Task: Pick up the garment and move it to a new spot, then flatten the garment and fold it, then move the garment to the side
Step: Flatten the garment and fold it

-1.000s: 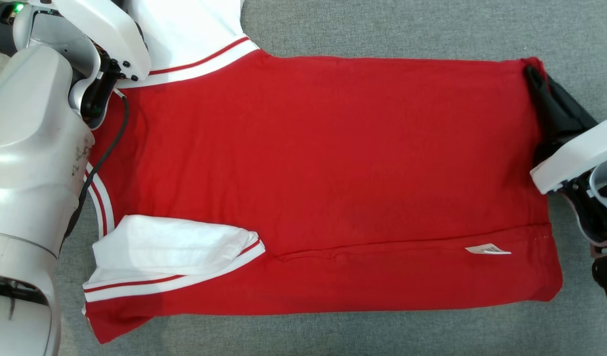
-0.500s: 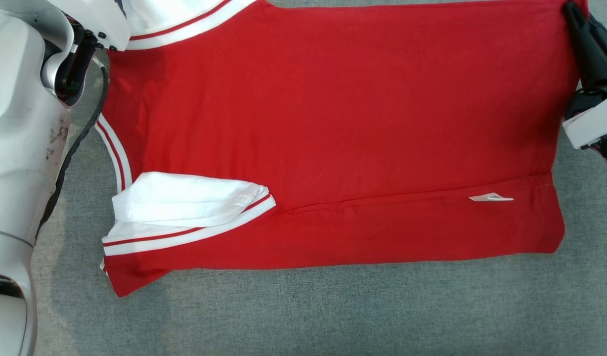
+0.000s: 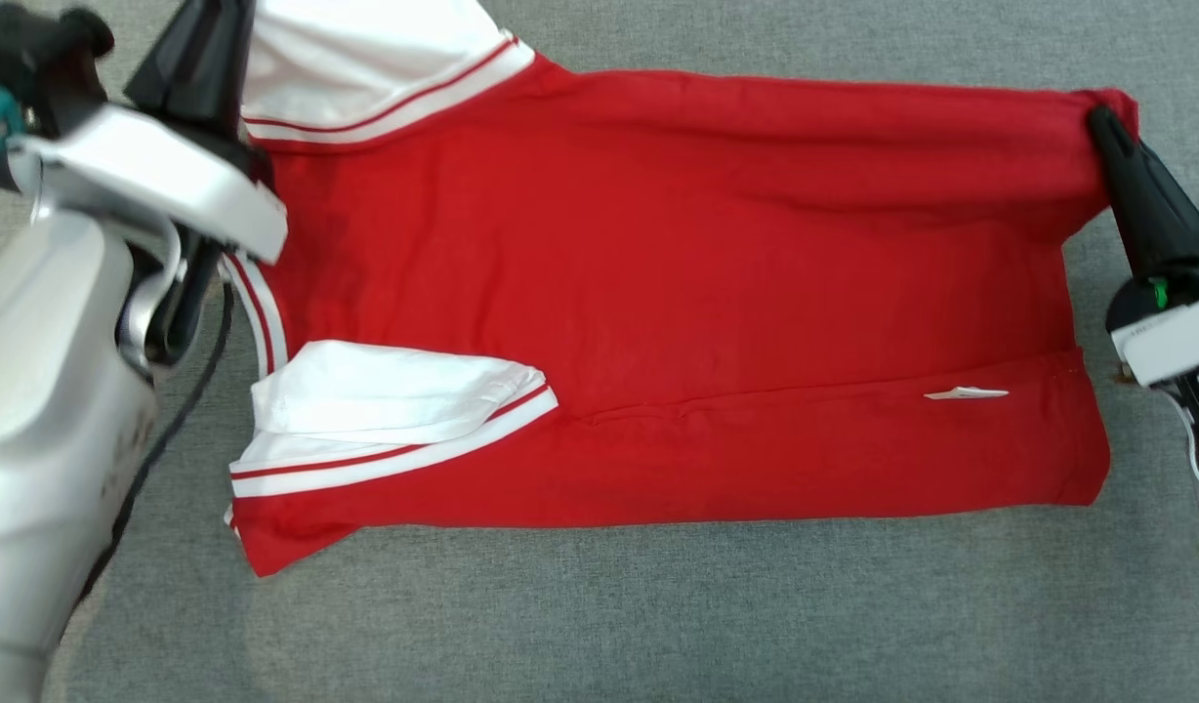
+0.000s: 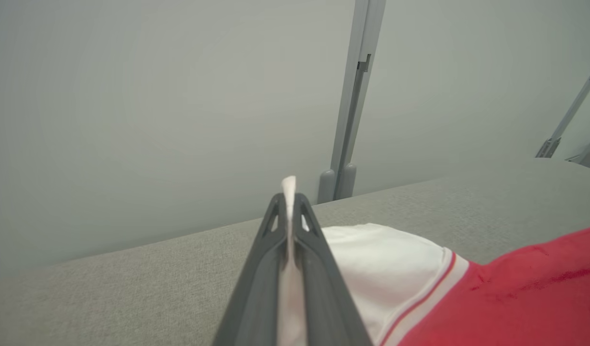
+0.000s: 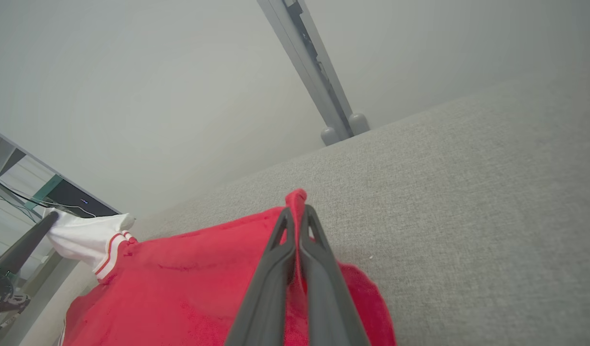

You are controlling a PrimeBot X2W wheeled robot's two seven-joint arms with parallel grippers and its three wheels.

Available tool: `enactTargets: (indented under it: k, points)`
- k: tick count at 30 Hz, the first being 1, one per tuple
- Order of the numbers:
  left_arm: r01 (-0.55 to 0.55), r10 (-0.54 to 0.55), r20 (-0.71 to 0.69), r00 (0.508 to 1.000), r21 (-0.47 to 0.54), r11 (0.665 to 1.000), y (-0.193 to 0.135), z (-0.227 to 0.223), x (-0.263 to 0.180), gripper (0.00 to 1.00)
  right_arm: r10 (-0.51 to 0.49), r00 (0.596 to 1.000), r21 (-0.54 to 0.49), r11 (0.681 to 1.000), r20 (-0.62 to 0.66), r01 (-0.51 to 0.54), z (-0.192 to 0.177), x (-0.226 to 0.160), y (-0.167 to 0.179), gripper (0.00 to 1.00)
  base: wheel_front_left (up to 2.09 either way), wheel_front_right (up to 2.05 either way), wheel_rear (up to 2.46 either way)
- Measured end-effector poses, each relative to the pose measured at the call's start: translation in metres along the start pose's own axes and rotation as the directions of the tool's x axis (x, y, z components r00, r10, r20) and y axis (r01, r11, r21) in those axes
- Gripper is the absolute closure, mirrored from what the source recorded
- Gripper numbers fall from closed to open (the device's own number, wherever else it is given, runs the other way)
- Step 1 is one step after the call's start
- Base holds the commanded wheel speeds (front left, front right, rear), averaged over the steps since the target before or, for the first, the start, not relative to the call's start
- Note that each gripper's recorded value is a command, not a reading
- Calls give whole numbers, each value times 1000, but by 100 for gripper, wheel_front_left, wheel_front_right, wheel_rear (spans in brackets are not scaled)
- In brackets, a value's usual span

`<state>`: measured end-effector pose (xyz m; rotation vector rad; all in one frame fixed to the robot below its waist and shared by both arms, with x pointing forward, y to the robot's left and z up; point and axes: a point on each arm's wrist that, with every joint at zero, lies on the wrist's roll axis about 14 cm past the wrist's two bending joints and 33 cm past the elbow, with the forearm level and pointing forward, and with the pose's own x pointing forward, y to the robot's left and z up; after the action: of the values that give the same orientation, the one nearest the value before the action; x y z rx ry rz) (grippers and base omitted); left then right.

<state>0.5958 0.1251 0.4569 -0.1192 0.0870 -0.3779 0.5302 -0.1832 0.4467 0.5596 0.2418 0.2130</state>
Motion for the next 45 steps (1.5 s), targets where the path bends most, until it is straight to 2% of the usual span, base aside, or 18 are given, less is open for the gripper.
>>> enactTargets:
  k: [7, 10, 20, 29, 30, 32, 33, 34, 35, 40, 45]
  points:
    - [-24, 25, 57, 998, -18, 1000, -9, 10, -51, 100, -39, 999, 82, 996, 5, 38, -8, -23, -12, 100, 0, 0, 0]
    - [-43, 44, 42, 998, -28, 999, -14, 8, -73, 100, -59, 998, 109, 992, 8, 58, -12, -31, -17, 100, 0, 0, 0]
    - [-124, 113, -82, 990, -137, 983, -40, -14, -139, 100, -94, 995, 164, 983, 38, 86, -22, -50, -18, 100, 0, 0, 0]
    - [-222, 163, -229, 960, -258, 941, -46, -53, -171, 100, -121, 992, 198, 974, 41, 111, -41, -61, -20, 98, 0, 0, 0]
    - [-230, 165, -245, 955, -264, 937, -46, -58, -173, 100, -122, 992, 199, 973, 37, 112, -44, -63, -20, 91, 0, 0, 0]
    - [-243, 167, -273, 947, -274, 931, -45, -67, -176, 100, -130, 991, 202, 972, 27, 122, -51, -67, -21, 23, 0, 0, 0]
    - [-251, 172, -282, 944, -276, 928, -44, -70, -177, 97, -131, 991, 198, 972, 26, 123, -53, -69, -21, 0, 0, 0, 0]
    - [-260, 179, -283, 942, -283, 923, -44, -72, -177, 59, -132, 991, 195, 973, 19, 126, -57, -70, -20, 0, 0, 0, 0]
    - [-269, 187, -282, 941, -287, 920, -44, -74, -177, 0, -135, 991, 187, 974, 16, 130, -59, -72, -21, 0, 0, 0, 0]
    - [-299, 229, -251, 941, -292, 908, -37, -73, -174, 0, -123, 991, 112, 987, 51, 117, -56, -75, -18, 0, 0, 0, 0]
    - [-317, 283, -154, 946, -277, 907, -26, -54, -164, 0, -119, 984, -21, 992, 134, 123, -37, -79, -17, 0, 0, 0, 0]
